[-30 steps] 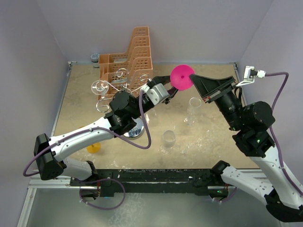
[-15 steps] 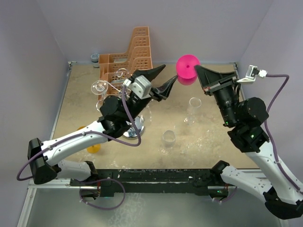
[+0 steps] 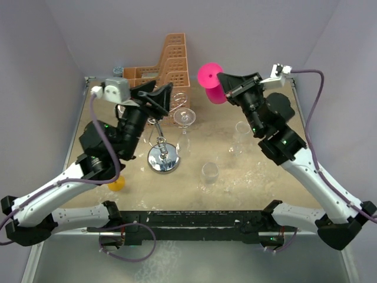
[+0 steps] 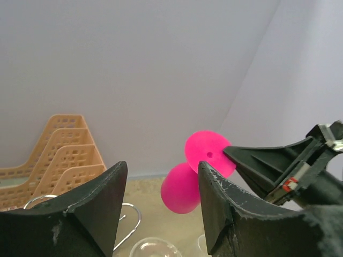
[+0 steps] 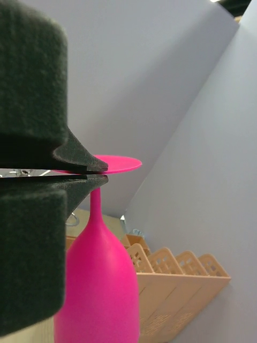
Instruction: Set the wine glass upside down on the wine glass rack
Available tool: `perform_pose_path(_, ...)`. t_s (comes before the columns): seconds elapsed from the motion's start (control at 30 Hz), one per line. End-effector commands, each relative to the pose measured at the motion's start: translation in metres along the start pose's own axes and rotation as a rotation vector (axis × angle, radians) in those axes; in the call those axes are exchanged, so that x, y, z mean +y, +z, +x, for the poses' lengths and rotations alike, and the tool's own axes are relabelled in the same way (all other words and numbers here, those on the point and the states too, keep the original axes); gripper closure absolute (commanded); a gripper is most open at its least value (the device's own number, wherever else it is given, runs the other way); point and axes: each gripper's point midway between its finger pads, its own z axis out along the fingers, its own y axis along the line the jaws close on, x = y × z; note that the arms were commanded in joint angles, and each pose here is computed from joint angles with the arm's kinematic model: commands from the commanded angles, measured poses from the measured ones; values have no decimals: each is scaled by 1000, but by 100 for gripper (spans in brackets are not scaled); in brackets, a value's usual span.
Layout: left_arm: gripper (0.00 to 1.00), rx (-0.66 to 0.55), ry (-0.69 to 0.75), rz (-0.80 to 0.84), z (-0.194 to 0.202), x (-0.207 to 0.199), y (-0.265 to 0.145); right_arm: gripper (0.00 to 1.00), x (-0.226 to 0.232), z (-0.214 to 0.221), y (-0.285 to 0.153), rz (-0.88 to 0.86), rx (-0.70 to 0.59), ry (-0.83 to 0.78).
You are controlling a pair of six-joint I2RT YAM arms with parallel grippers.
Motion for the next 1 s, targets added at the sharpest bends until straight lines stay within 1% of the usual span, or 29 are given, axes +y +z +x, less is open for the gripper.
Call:
perform_pose_path(0.0, 48, 24, -62, -86, -6, 28, -25, 100, 20, -2, 12, -30, 18, 35)
perform_pose_path(0.13, 49, 65, -56, -104, -4, 42, -44, 100, 10, 16, 24, 18, 75, 28)
perform_pose_path(0.23, 49, 78, -54, -126, -6, 54, -58, 100, 2, 22, 32, 70, 85, 33)
perform_pose_path(0.33, 49, 77, -51, -158, -11, 68, -71, 100, -11, 33, 39, 146, 113, 51)
perform_pose_path(0.5, 49, 54, -60, -211, -22, 89, -90, 100, -32, 62, 51, 266, 204, 83)
perform_pose_path(0.63, 49, 38, -67, -220, -28, 95, -97, 100, -37, 81, 53, 303, 268, 118)
perform_pose_path(0.97, 50, 47, -61, -221, -28, 96, -98, 100, -43, 102, 59, 355, 318, 180)
